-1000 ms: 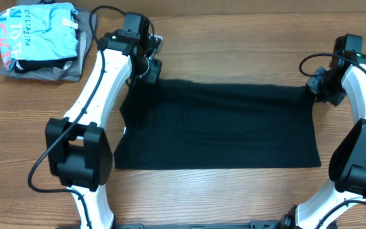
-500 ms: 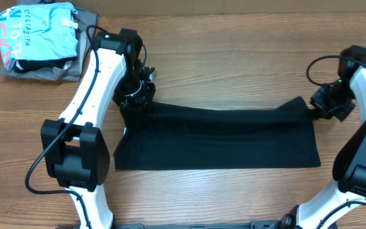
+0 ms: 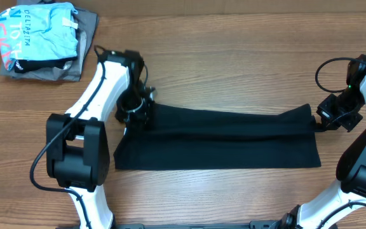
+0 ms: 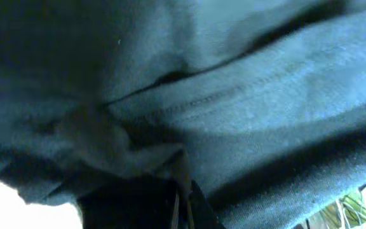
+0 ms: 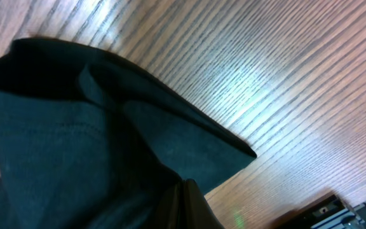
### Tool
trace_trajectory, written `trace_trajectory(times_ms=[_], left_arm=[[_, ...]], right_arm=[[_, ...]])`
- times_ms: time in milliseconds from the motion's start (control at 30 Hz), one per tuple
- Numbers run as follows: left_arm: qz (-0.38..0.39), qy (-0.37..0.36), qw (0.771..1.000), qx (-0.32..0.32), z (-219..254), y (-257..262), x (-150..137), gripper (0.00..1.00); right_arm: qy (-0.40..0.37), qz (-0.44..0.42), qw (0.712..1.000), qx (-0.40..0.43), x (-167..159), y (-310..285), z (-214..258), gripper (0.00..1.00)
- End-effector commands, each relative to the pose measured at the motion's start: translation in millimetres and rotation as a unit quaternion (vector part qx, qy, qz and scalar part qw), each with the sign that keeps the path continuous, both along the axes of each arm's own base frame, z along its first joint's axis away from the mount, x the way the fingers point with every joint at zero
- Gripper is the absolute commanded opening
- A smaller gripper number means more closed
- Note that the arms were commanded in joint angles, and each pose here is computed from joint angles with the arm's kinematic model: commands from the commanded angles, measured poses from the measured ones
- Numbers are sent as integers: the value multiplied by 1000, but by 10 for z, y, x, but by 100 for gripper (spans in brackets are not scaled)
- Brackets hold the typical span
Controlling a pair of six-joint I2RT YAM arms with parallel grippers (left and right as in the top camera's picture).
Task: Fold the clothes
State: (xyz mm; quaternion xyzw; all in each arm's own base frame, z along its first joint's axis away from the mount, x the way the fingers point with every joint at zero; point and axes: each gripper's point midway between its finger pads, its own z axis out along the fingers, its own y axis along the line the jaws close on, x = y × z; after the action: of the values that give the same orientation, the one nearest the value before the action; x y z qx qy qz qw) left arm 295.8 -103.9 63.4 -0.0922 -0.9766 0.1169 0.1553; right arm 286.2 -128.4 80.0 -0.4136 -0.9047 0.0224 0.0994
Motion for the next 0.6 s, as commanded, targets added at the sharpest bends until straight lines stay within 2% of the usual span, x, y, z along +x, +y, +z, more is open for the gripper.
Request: trace_trajectory(times_ms=[0, 233, 267, 300, 367, 467, 567], left_arm=[[13, 19, 1000, 4, -82, 38, -148, 5], [13, 63, 998, 14, -236, 93, -421, 9], [13, 70, 997, 15, -257, 102, -469, 12], [13, 77, 997, 18, -277, 115, -513, 18], [13, 84, 996, 20, -300, 127, -563, 49], [12, 82, 996, 21, -301, 133, -554, 55], [17, 72, 997, 21, -268, 123, -481, 59]], right_arm=[[-15, 1, 1000, -22, 23, -92, 123, 4], [7, 2, 1000, -13, -84, -46, 85, 4], [11, 2, 1000, -11, -106, -36, 75, 8], [15, 2, 1000, -9, -125, -28, 70, 18], [20, 2, 1000, -7, -151, -17, 59, 49], [21, 3, 1000, -9, -158, -24, 61, 59], [21, 4, 1000, -14, -156, -44, 61, 63]])
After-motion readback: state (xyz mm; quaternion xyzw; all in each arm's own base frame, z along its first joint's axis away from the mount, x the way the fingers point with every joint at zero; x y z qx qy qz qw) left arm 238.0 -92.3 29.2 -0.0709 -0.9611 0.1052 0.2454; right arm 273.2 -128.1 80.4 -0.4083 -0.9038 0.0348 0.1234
